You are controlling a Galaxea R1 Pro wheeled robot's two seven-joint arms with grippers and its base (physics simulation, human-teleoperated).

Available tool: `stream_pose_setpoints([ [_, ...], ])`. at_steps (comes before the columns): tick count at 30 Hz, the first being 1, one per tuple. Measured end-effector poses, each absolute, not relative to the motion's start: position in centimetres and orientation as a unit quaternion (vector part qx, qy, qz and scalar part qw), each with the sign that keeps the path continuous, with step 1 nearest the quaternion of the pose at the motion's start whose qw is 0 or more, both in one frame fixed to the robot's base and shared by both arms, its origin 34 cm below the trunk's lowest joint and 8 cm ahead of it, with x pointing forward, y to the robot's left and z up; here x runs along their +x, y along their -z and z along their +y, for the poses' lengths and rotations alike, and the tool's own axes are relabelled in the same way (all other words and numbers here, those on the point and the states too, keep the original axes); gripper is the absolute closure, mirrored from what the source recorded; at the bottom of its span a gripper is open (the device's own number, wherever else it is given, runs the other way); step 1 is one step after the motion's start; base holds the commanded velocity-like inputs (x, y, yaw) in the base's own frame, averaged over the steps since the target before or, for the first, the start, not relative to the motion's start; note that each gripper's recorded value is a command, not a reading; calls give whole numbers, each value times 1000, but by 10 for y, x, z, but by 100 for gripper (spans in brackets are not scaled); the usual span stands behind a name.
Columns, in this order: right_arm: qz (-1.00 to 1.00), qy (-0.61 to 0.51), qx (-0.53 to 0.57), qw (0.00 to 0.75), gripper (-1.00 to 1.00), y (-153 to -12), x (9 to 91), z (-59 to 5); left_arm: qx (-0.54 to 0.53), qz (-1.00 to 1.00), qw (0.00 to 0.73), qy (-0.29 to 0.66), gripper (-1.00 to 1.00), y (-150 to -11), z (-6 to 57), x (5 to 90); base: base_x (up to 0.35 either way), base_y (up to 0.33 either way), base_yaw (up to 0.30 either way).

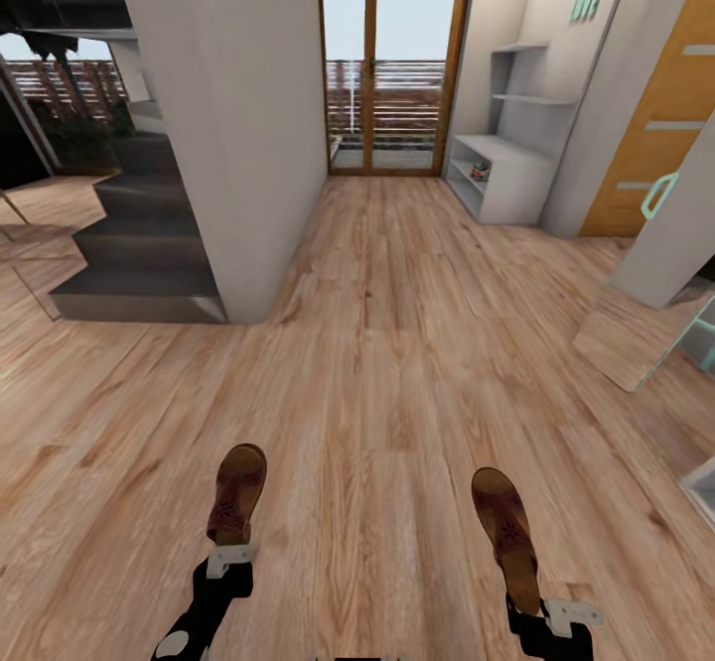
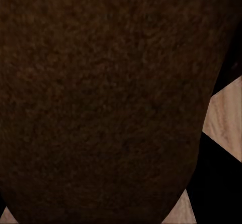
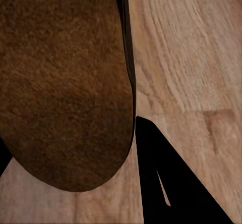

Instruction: Pick up the two gym shoes and the two sandals from the corridor floor and place them onto the hallstand (shoe rack) in the corridor, making sure they are on the rack and not on the floor. Arrange them so the two gym shoes are next to each other and the two sandals are next to each other.

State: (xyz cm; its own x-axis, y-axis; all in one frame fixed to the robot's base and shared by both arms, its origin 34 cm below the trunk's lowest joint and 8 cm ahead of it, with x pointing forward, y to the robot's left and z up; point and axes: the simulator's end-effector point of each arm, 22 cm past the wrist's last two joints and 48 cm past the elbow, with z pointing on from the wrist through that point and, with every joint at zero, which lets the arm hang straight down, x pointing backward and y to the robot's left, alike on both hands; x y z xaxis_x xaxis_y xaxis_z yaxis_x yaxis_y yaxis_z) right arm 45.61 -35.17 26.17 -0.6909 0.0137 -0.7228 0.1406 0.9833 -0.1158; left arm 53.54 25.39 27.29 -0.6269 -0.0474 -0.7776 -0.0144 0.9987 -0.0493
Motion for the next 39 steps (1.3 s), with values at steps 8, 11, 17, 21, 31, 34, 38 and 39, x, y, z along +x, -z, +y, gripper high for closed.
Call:
stream_pose_setpoints([
  [8, 916, 81, 42, 391, 100, -262, 456, -351, -17, 902, 432, 19, 100, -273, 254, 535, 340, -114, 0],
  [11, 916, 81, 42, 391, 100, -262, 456, -351, -17, 902, 432, 19, 100, -273, 254, 535, 340, -102, 0],
  [17, 916, 81, 42, 391, 100, -261, 456, -351, -17, 902, 432, 19, 100, -273, 254, 535, 339, -83, 0],
  [21, 916, 81, 42, 391, 100, -262, 456, -351, -18, 902, 432, 19, 100, -273, 254, 535, 340, -75, 0],
  [31, 914, 79, 42, 395, 100, -265, 459, -350, -17, 900, 436, 19, 100, -277, 254, 538, 339, -73, 0],
  [34, 913, 79, 42, 397, 100, -267, 460, -350, -17, 899, 438, 19, 100, -279, 254, 539, 339, -73, 0],
  [38, 912, 79, 42, 400, 100, -269, 462, -350, -17, 897, 440, 19, 100, -282, 254, 541, 339, -72, 0],
  [39, 912, 79, 42, 400, 100, -269, 462, -350, -17, 897, 441, 19, 100, -282, 254, 541, 339, -73, 0],
])
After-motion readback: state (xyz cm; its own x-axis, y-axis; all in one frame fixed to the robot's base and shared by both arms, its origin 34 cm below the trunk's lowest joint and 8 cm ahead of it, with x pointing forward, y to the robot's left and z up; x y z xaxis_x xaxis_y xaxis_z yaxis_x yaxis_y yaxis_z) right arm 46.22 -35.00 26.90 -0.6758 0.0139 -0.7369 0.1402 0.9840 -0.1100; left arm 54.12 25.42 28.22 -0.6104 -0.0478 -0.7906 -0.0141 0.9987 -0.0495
